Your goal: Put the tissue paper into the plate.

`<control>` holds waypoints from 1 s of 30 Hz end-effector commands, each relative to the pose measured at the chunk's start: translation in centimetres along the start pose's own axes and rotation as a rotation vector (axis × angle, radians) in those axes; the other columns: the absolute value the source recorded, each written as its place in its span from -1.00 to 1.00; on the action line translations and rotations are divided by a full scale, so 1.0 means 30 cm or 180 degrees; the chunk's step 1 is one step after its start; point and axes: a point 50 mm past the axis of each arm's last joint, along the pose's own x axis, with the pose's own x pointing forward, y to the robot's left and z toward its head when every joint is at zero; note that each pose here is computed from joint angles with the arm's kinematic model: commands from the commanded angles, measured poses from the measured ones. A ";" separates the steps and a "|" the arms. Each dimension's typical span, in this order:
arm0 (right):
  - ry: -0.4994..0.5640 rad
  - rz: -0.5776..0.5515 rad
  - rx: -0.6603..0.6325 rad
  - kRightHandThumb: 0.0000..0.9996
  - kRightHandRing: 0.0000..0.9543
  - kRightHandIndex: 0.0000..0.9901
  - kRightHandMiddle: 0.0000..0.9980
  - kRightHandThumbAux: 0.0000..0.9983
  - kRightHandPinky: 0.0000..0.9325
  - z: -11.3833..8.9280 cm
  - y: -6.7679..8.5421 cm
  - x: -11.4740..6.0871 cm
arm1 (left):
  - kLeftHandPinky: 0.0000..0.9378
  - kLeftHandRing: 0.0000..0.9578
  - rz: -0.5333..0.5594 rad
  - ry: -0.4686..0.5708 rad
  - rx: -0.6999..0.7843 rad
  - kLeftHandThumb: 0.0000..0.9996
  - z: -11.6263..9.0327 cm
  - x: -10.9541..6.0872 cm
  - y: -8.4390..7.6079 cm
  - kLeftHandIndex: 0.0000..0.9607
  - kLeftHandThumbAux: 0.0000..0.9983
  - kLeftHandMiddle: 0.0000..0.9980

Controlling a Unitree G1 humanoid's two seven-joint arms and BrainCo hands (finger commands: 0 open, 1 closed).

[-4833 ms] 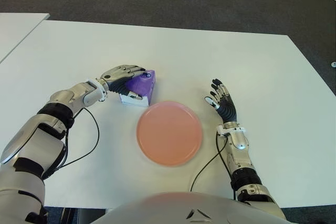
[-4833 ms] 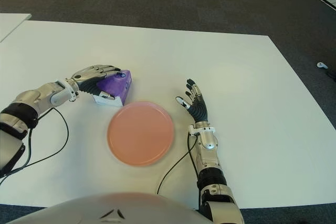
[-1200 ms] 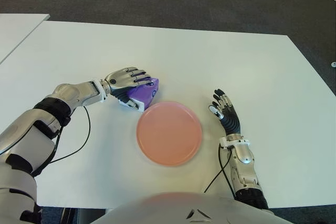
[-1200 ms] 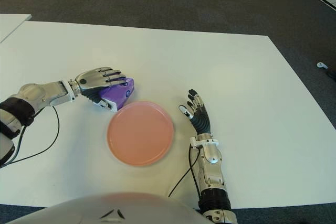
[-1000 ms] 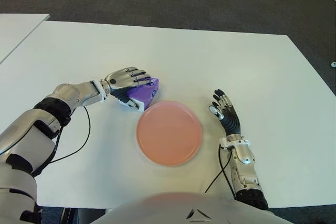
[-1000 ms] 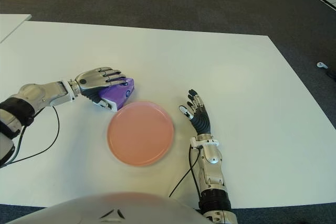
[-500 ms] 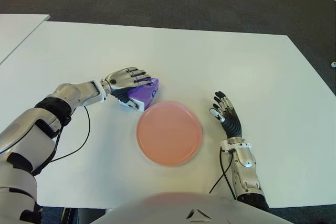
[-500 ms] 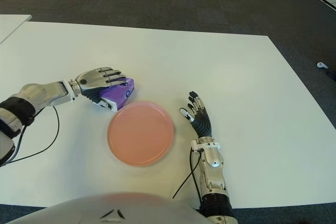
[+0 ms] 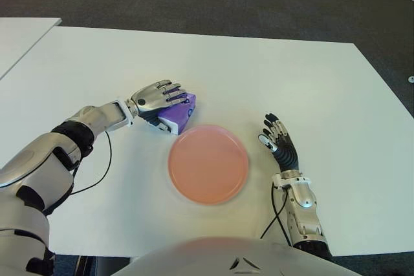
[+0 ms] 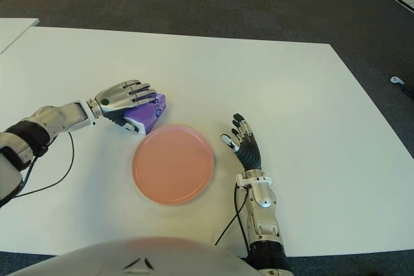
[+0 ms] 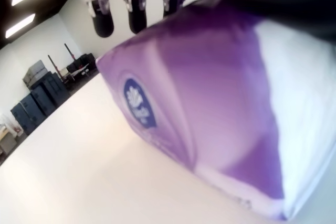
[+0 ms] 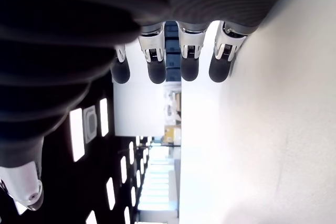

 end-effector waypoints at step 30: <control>0.0346 0.0012 -0.0032 -1.00 -1.00 -1.00 -1.00 0.11 -1.00 -0.055 -0.007 -0.052 | -1.00 -1.00 -0.0748 -0.0222 -0.0228 -0.62 0.164 -0.036 -0.171 -1.00 -0.44 -1.00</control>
